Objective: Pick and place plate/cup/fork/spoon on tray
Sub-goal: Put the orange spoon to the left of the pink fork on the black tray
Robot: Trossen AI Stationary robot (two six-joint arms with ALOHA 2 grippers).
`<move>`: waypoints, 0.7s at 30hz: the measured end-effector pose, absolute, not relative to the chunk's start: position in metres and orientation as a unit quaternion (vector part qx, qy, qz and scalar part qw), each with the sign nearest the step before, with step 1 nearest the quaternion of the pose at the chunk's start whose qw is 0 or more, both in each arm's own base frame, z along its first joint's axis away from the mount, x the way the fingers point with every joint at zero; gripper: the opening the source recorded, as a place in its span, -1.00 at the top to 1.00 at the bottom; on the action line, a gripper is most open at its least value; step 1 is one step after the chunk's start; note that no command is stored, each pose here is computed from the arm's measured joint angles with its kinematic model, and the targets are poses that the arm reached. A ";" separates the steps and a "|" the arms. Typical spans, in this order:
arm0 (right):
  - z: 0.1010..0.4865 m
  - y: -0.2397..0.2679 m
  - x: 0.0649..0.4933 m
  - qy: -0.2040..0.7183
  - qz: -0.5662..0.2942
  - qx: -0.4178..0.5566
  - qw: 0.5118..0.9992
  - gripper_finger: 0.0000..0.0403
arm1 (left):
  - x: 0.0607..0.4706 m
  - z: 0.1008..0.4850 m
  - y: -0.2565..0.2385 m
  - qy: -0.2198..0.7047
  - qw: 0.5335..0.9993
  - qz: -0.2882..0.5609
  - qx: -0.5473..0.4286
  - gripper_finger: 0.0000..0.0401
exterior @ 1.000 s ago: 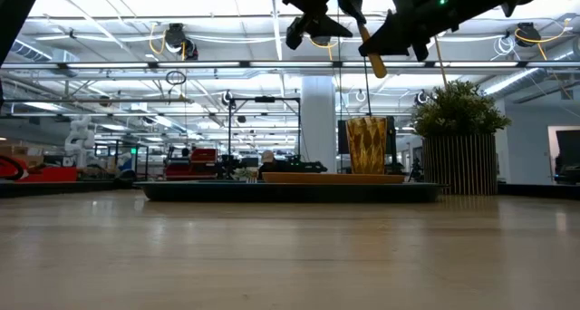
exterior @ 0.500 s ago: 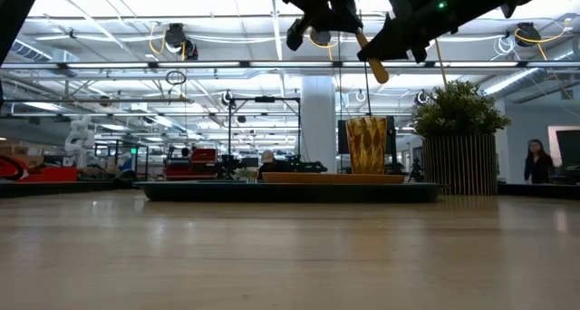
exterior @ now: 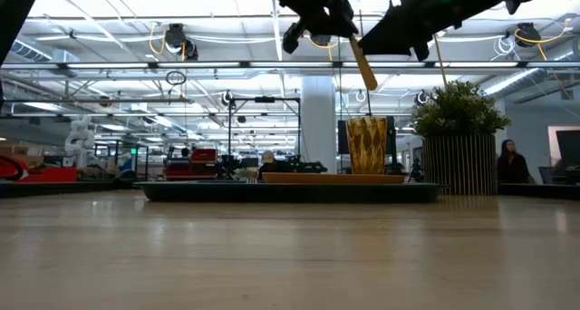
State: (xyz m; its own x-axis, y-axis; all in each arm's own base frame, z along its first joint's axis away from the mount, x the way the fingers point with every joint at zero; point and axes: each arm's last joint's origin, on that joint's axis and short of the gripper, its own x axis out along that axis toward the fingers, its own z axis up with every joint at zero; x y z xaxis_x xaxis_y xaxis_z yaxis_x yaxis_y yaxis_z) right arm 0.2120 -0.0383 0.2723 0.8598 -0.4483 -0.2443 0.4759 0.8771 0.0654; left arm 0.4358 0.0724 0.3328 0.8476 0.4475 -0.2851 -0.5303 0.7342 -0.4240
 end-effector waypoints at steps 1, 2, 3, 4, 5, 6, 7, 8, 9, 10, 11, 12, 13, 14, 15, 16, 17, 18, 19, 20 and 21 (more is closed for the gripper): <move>0.274 -0.038 0.210 0.109 -0.239 0.064 0.963 0.37 | 0.436 0.334 0.073 0.081 0.930 0.254 -0.255 0.91; 0.274 -0.038 0.209 0.111 -0.233 0.067 0.964 0.33 | 0.435 0.335 0.075 0.082 0.931 0.246 -0.257 0.91; 0.274 -0.037 0.208 0.113 -0.227 0.071 0.965 0.30 | 0.433 0.337 0.077 0.084 0.932 0.241 -0.259 0.91; 0.274 -0.036 0.206 0.117 -0.222 0.072 0.965 0.27 | 0.433 0.338 0.078 0.082 0.933 0.235 -0.261 0.91; 0.274 -0.036 0.203 0.124 -0.217 0.073 0.966 0.24 | 0.432 0.341 0.079 0.077 0.934 0.231 -0.263 0.91; 0.275 -0.035 0.200 0.129 -0.216 0.073 0.965 0.22 | 0.429 0.346 0.080 0.074 0.935 0.226 -0.265 0.91; 0.275 -0.035 0.197 0.135 -0.214 0.075 0.965 0.21 | 0.425 0.351 0.082 0.073 0.935 0.222 -0.266 0.91; 0.275 -0.034 0.193 0.141 -0.209 0.081 0.964 0.20 | 0.421 0.356 0.083 0.068 0.936 0.219 -0.267 0.91; 0.275 -0.033 0.190 0.150 -0.208 0.088 0.962 0.19 | 0.418 0.362 0.083 0.054 0.938 0.217 -0.266 0.91; 0.274 -0.033 0.186 0.160 -0.210 0.096 0.960 0.19 | 0.413 0.370 0.085 0.046 0.938 0.217 -0.265 0.91; 0.273 -0.032 0.182 0.168 -0.213 0.104 0.957 0.19 | 0.408 0.376 0.086 0.045 0.939 0.219 -0.261 0.91; 0.273 -0.032 0.178 0.175 -0.215 0.114 0.954 0.19 | 0.403 0.382 0.087 0.039 0.941 0.218 -0.257 0.91; 0.272 -0.031 0.173 0.183 -0.217 0.124 0.951 0.19 | 0.397 0.388 0.088 0.035 0.942 0.220 -0.252 0.91; 0.271 -0.030 0.169 0.194 -0.220 0.134 0.947 0.19 | 0.391 0.392 0.090 0.040 0.941 0.225 -0.249 0.91; 0.270 -0.030 0.166 0.202 -0.223 0.142 0.943 0.19 | 0.386 0.395 0.092 0.045 0.940 0.230 -0.248 0.91; 0.269 -0.029 0.162 0.209 -0.226 0.150 0.940 0.19 | 0.379 0.399 0.093 0.049 0.939 0.234 -0.246 0.91; 0.268 -0.029 0.158 0.218 -0.229 0.156 0.936 0.19 | 0.373 0.401 0.094 0.062 0.938 0.240 -0.244 0.91; 0.267 -0.028 0.155 0.224 -0.232 0.162 0.933 0.19 | 0.366 0.403 0.095 0.077 0.935 0.247 -0.242 0.91; 0.267 -0.028 0.153 0.227 -0.234 0.167 0.931 0.19 | 0.361 0.403 0.097 0.091 0.933 0.253 -0.240 0.91; 0.267 -0.028 0.150 0.229 -0.236 0.172 0.929 0.19 | 0.356 0.403 0.098 0.109 0.929 0.260 -0.240 0.91; 0.266 -0.027 0.148 0.233 -0.237 0.176 0.927 0.19 | 0.351 0.401 0.099 0.129 0.924 0.267 -0.241 0.91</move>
